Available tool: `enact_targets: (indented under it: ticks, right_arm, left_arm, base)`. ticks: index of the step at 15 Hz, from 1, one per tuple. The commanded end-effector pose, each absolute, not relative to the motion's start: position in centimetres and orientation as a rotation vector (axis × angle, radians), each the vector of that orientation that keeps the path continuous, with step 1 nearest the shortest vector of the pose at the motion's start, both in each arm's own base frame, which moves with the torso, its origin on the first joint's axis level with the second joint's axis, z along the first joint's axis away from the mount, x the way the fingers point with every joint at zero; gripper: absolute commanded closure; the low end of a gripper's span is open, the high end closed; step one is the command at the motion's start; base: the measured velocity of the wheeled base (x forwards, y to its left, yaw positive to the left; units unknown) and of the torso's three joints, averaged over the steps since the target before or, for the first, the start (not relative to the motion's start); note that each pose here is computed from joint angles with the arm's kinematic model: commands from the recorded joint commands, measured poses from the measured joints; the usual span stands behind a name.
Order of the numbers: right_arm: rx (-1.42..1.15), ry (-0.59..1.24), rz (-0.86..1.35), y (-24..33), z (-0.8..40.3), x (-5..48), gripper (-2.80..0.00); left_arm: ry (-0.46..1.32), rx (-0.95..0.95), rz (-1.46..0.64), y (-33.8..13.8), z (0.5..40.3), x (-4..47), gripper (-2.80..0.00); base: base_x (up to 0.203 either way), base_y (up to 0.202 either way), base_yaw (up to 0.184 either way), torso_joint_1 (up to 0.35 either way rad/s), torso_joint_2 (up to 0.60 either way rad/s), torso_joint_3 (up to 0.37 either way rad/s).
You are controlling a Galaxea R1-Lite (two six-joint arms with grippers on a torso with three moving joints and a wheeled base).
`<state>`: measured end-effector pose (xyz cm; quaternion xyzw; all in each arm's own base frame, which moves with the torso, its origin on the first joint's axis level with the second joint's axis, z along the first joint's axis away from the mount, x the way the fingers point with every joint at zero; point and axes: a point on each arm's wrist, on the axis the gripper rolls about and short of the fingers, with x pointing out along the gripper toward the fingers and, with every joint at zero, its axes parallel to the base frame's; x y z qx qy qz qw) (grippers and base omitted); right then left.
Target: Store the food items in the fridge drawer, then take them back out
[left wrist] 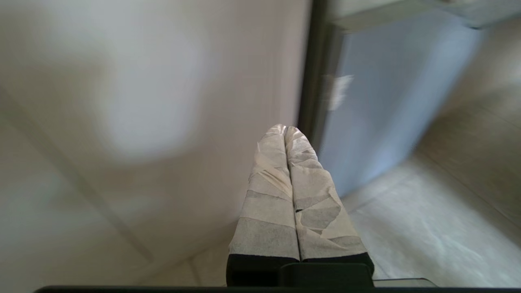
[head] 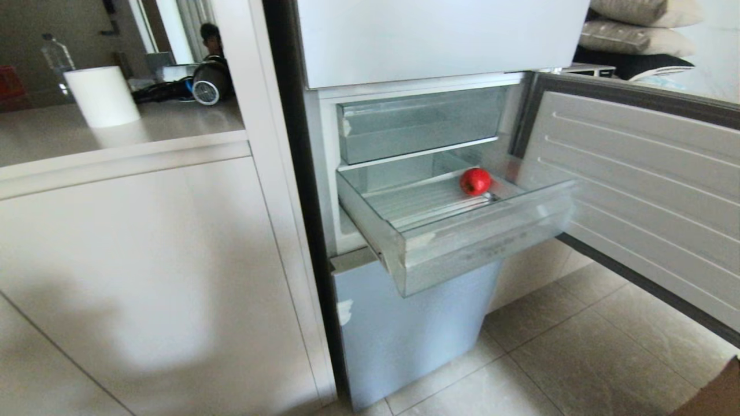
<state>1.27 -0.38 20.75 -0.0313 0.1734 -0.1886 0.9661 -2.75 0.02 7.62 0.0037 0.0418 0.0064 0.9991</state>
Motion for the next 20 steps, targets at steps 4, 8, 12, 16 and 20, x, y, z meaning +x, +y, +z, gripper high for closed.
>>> enact_targets:
  ticks: [4, 8, 12, 16, 20]
  right_arm:
    - [-0.044, 0.368, -0.388, -0.6, 20.6, 1.5, 0.00]
    - [0.045, 0.376, -0.586, -2.5, 21.4, 3.6, 0.00]
    - [0.126, 0.361, -0.773, -4.8, 21.6, 6.3, 0.00]
    - [0.176, 0.348, -0.903, -8.3, 21.8, 8.9, 0.00]
    - [0.221, 0.367, -1.029, -14.2, 21.2, 11.8, 0.00]
  left_arm:
    - [0.086, 0.008, 0.013, 0.0, 7.6, -2.7, 0.00]
    - [0.087, 0.008, 0.013, 0.0, 7.6, -2.7, 0.00]
    - [0.086, 0.008, 0.013, 0.0, 7.6, -2.7, 0.00]
    - [0.087, 0.008, 0.013, 0.0, 7.6, -2.7, 0.00]
    - [0.086, 0.007, 0.014, 0.0, 7.6, -2.7, 0.00]
  base:
    - [-0.001, 0.004, -0.093, 0.000, 0.00, 0.002]
    - [0.000, 0.000, 0.000, 0.000, 0.00, 0.000]
    - [0.000, 0.000, 0.000, 0.000, 0.00, 0.000]
    - [0.000, 0.000, 0.000, 0.000, 0.00, 0.000]
    - [0.000, 0.000, 0.000, 0.000, 0.00, 0.000]
